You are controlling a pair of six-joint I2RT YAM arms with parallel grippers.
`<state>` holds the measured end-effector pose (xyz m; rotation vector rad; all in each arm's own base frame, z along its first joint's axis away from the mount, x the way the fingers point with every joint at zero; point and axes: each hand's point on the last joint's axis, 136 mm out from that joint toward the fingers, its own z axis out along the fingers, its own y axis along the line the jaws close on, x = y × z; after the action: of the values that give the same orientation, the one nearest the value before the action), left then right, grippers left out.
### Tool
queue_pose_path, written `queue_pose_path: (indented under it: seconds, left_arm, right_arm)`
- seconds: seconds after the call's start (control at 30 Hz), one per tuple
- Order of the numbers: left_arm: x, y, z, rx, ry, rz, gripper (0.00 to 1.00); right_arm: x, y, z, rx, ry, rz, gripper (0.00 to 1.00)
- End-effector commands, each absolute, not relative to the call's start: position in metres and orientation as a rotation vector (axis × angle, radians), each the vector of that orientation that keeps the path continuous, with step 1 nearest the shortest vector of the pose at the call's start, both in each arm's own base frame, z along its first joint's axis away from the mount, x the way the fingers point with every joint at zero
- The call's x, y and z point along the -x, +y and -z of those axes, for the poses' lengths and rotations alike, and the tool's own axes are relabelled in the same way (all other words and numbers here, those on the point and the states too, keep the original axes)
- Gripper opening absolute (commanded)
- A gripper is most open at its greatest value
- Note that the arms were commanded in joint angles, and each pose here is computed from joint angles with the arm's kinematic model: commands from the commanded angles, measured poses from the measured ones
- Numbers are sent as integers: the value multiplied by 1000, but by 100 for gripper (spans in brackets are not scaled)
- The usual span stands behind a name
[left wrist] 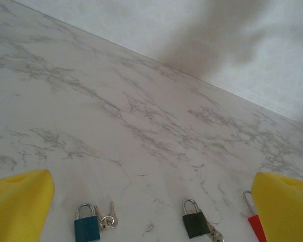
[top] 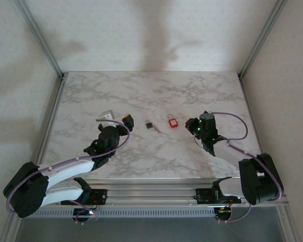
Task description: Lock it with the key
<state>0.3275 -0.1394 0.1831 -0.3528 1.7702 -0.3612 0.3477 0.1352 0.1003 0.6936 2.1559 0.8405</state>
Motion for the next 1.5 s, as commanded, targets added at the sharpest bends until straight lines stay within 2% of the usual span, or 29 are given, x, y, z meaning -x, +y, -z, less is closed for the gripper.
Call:
queue_pose_path:
  seconds: [0.0, 0.63, 1.17, 1.3, 1.47]
  left_arm:
    - [-327, -132, -189, 363, 1743, 352, 99]
    - [-326, -130, -189, 371, 1737, 342, 99]
    - [-326, -129, -187, 369, 1742, 334, 99]
    - [-326, -130, -186, 366, 1746, 331, 99]
    - [-326, -130, -187, 368, 1744, 333, 99]
  right_arm:
    - [-367, 144, -111, -700, 2102, -908, 0]
    - [-398, 166, -68, -702, 2137, -943, 0]
    - [-396, 170, -33, -740, 2199, -930, 0]
    - [-395, 170, -31, -742, 2208, -928, 7]
    - [-391, 166, -24, -765, 2223, -903, 8]
